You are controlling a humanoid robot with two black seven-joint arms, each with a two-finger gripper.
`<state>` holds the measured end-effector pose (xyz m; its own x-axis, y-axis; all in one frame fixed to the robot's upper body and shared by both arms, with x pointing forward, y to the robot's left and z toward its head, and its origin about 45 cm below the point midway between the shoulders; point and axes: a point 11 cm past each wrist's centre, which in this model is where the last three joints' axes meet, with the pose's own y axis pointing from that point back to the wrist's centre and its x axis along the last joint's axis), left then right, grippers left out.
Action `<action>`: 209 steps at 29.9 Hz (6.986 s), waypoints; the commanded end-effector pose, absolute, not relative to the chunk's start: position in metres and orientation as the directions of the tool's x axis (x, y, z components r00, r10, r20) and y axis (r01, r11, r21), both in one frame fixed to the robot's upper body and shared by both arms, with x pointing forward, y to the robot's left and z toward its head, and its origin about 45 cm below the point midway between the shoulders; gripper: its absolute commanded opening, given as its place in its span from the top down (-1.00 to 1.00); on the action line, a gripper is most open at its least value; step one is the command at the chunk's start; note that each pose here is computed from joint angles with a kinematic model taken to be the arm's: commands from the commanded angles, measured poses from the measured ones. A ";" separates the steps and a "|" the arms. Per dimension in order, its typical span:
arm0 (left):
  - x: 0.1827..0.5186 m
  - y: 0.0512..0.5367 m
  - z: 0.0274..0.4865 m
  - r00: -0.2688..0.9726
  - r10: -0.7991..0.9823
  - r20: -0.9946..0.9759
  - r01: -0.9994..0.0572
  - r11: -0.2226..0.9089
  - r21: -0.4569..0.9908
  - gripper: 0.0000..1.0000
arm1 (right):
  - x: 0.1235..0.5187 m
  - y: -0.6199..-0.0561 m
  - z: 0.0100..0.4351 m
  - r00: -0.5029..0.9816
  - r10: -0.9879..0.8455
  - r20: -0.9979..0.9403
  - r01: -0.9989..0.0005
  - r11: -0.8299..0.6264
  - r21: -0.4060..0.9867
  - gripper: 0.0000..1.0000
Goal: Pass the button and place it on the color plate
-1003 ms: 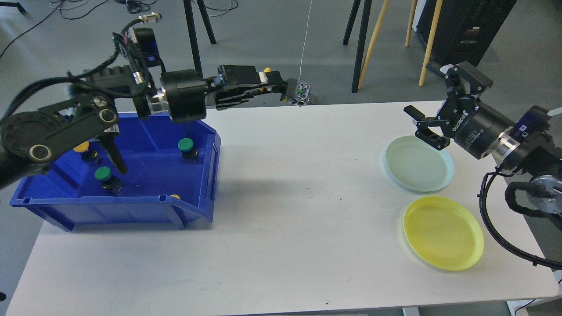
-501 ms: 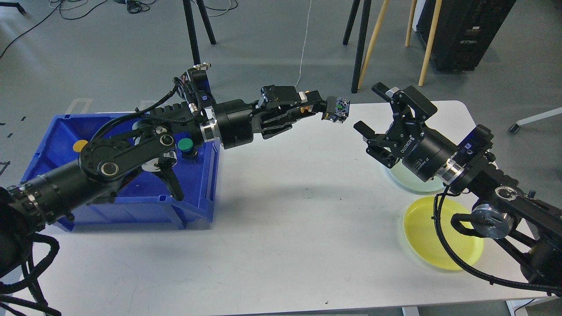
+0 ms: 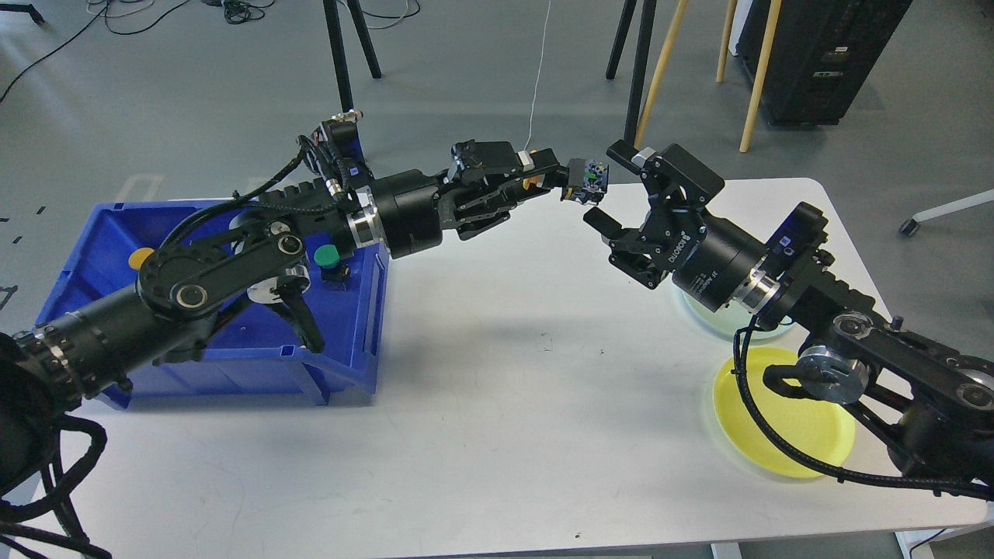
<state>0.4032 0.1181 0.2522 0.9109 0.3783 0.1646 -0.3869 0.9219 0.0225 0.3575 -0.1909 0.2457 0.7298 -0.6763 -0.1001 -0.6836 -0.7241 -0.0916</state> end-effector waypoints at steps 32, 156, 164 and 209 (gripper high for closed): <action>0.407 0.130 0.245 0.876 0.482 0.019 -0.479 0.875 -0.068 -0.90 | 0.363 -0.191 0.243 0.716 -0.687 -0.125 -0.698 -0.710 -0.096 1.00; 0.434 0.118 0.268 0.876 0.354 0.329 -0.408 0.906 0.110 1.00 | 0.366 -0.208 0.234 0.500 -0.866 0.002 -0.862 -0.498 -0.091 -1.00; 0.432 0.113 0.264 0.881 0.353 0.314 -0.402 0.910 0.105 1.00 | 0.374 -0.173 0.234 0.537 -0.843 -0.027 -0.840 -0.531 -0.113 -1.00; 0.465 0.201 0.322 0.751 0.601 0.274 -0.606 0.792 -0.076 -0.98 | 0.388 -0.303 0.120 -0.453 -0.764 -0.459 -0.822 0.159 0.547 0.99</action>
